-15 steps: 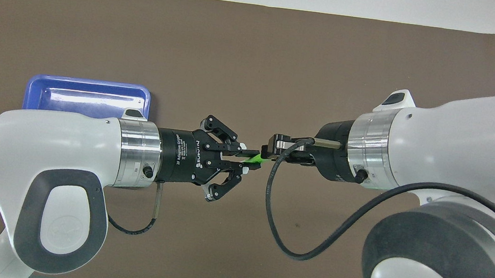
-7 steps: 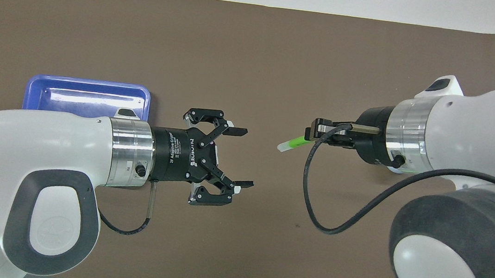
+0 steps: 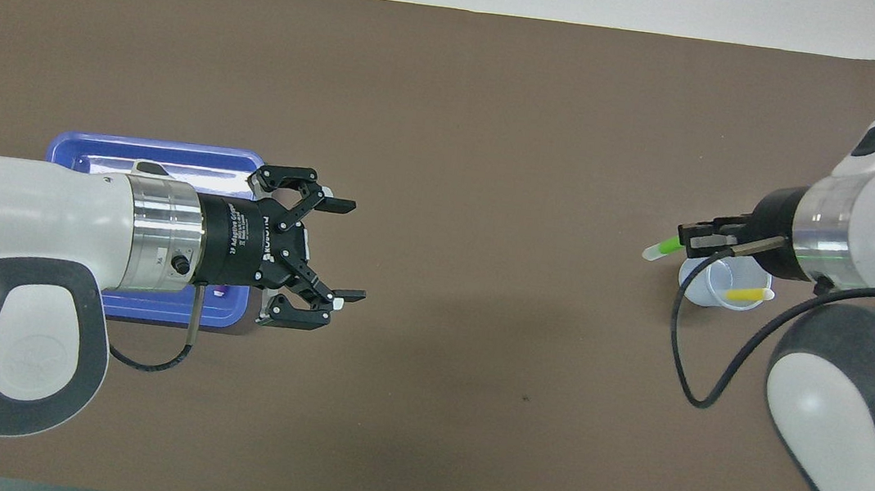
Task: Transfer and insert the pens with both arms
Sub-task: 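Insert the green pen into the cup while the left gripper returns to tray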
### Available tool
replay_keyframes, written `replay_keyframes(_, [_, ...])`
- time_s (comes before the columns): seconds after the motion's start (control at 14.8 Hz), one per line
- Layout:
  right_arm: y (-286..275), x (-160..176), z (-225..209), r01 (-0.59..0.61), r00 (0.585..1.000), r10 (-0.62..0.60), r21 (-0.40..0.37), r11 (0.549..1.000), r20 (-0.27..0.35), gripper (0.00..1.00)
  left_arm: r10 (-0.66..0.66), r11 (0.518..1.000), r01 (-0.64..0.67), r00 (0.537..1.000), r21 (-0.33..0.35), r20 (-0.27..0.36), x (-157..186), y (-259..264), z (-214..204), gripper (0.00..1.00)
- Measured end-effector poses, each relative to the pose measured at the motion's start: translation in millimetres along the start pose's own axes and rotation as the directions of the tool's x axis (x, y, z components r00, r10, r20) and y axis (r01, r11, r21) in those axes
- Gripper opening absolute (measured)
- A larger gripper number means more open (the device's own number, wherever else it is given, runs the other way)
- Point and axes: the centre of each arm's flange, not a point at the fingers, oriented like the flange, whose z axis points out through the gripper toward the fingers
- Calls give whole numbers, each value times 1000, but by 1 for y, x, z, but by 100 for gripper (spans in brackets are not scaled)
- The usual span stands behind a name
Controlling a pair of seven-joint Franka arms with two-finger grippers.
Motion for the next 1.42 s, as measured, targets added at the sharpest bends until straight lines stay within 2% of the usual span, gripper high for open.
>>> replay_keyframes(0.14, [48, -14, 7, 61, 998, -62, -23, 998, -34, 18, -2, 1000, 1, 999, -22, -54, 18, 14, -17, 100])
replay_keyframes(0.27, [85, -33, 18, 101, 993, -104, -46, 994, -63, 18, -21, 998, 16, 997, -61, -79, 34, 28, -37, 100])
replay_keyframes(0.34, [96, -40, 24, 111, 991, -115, -53, 992, -71, 18, -28, 996, 20, 995, -82, -97, 43, 35, -48, 100])
replay_keyframes(0.47, [102, -48, 31, 121, 989, -126, -62, 991, -81, 18, -32, 996, 20, 990, -81, -138, 58, 44, -73, 100])
replay_keyframes(0.68, [104, -52, 46, 133, 985, -141, -82, 988, -104, 18, 104, 992, -116, 977, -51, -187, 72, 48, -90, 100])
replay_keyframes(0.81, [106, -60, 62, 133, 985, -142, -86, 987, -101, 18, 240, 968, -251, 942, -17, -234, 77, 48, -89, 100])
replay_keyframes(0.95, [107, -66, 75, 132, 986, -139, -81, 988, -86, 18, 384, 919, -391, 869, 44, -312, 90, 51, -90, 100])
replay_keyframes(1.08, [108, -70, 84, 130, 987, -137, -80, 988, -79, 18, 539, 839, -531, 776, 124, -326, 111, 54, -90, 100])
replay_keyframes(1.28, [110, -71, 99, 132, 989, -136, -76, 988, -62, 18, 754, 654, -719, 595, 234, -280, 153, 63, -98, 100])
replay_keyframes(1.42, [113, -68, 106, 144, 986, -150, -86, 986, -69, 18, 867, 498, -798, 442, 340, -231, 173, 68, -89, 100])
